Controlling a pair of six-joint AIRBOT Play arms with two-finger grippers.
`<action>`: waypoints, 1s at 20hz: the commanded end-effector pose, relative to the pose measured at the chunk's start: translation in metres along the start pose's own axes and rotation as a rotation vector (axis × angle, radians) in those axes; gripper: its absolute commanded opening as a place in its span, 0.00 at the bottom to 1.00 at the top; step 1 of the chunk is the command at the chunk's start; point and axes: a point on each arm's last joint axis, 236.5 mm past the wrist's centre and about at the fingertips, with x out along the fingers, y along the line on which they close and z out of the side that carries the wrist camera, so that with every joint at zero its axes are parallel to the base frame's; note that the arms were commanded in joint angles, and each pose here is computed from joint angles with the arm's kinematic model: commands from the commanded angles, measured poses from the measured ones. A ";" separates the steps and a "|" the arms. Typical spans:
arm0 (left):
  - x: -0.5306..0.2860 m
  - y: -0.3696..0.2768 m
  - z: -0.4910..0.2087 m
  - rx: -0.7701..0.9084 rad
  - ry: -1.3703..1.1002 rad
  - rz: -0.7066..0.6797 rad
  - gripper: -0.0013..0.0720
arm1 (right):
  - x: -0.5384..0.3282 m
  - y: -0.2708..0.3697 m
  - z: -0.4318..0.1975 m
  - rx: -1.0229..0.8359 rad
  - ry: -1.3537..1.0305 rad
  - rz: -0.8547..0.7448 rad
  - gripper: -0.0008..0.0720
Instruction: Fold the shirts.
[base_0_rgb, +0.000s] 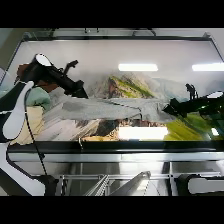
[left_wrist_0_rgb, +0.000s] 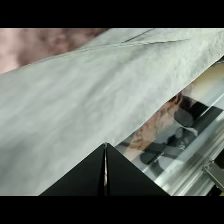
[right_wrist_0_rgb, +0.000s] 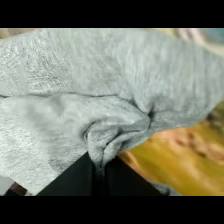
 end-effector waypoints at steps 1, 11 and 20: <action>0.056 -0.031 0.010 0.094 -0.027 0.038 0.03 | 0.001 0.012 0.000 -0.011 0.018 0.034 0.03; 0.173 -0.101 0.007 0.220 0.130 0.030 0.03 | -0.116 0.092 0.009 -0.186 -0.055 0.143 0.03; 0.126 -0.202 0.024 0.383 0.063 -0.216 0.03 | -0.127 0.159 0.002 -0.268 -0.098 0.191 0.03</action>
